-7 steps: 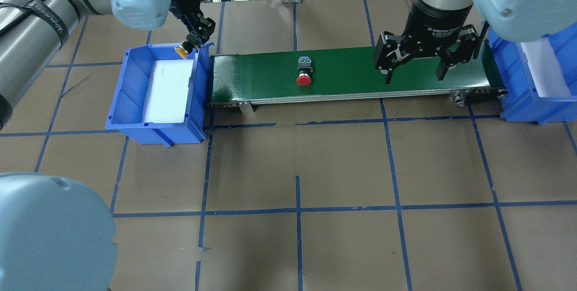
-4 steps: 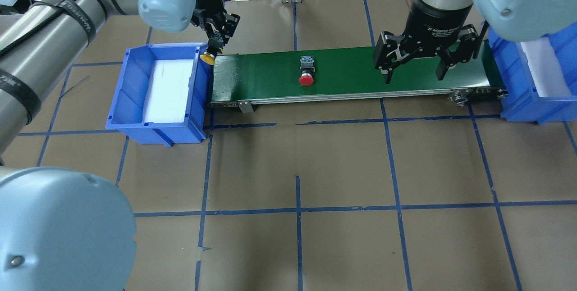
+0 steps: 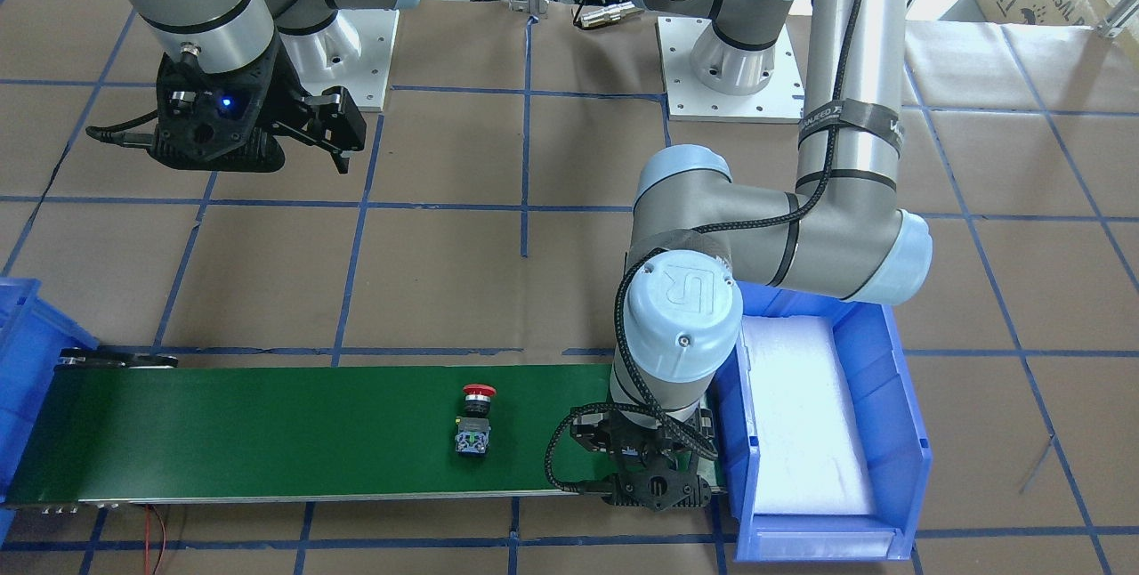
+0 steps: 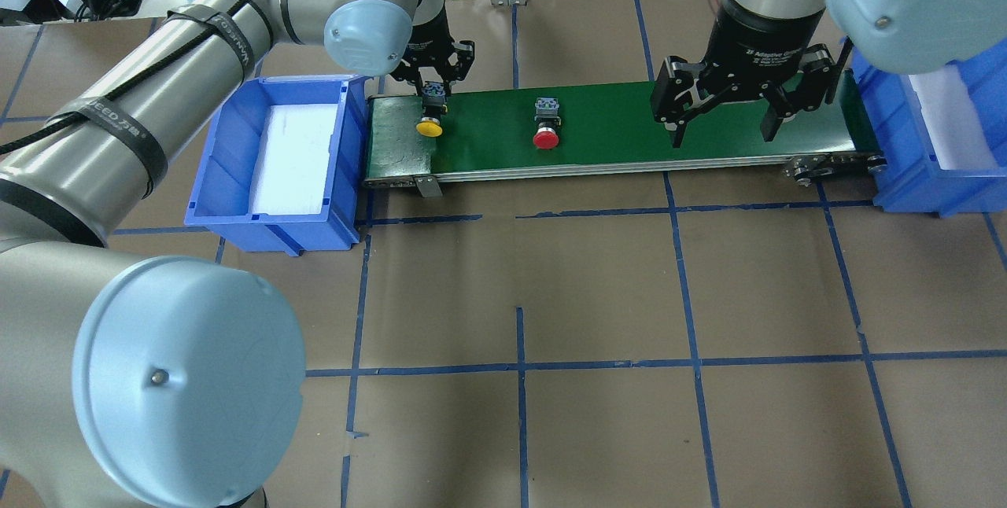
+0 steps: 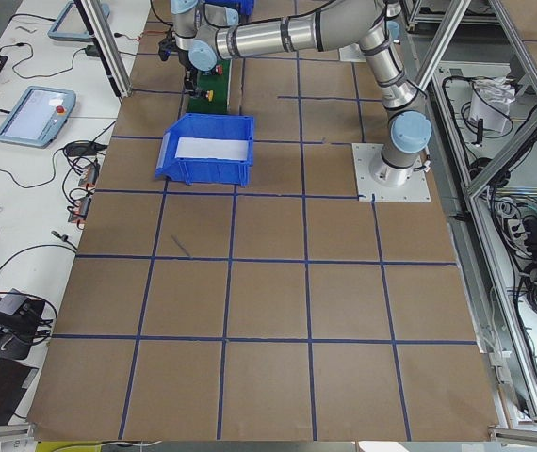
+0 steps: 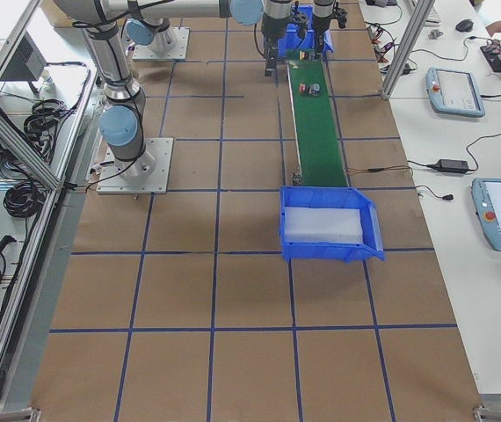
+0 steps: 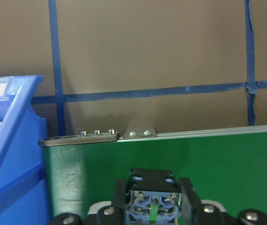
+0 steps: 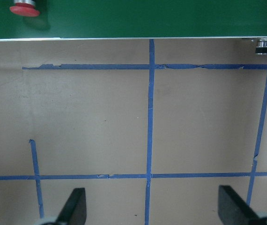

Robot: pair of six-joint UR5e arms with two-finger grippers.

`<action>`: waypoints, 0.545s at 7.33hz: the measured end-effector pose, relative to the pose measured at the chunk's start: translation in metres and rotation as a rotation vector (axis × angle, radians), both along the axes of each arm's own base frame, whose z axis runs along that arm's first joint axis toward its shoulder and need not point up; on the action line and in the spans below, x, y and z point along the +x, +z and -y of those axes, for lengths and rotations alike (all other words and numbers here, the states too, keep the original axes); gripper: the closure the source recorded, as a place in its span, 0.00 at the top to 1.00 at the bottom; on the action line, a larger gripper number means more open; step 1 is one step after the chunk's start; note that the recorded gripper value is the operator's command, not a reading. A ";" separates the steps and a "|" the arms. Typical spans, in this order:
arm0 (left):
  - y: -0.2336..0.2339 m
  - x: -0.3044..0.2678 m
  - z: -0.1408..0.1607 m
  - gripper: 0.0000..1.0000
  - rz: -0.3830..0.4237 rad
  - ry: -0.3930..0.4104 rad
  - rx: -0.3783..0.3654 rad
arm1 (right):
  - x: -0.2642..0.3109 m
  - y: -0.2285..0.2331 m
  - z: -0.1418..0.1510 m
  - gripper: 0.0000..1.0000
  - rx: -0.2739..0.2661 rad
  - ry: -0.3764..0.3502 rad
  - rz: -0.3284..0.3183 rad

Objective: Transport two buttons from left to right
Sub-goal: 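Place the yellow button on the conveyor and release it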

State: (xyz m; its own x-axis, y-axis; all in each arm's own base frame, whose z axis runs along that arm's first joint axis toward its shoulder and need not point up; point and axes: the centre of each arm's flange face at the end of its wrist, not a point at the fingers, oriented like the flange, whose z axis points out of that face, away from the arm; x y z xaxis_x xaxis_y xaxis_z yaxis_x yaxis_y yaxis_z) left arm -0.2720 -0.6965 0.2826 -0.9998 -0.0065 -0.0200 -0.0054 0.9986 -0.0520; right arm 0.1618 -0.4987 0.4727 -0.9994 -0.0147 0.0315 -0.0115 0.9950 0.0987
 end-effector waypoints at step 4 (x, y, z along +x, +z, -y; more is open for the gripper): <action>-0.019 -0.015 -0.017 1.00 -0.019 0.028 0.049 | 0.000 0.000 0.000 1.00 0.001 0.000 0.003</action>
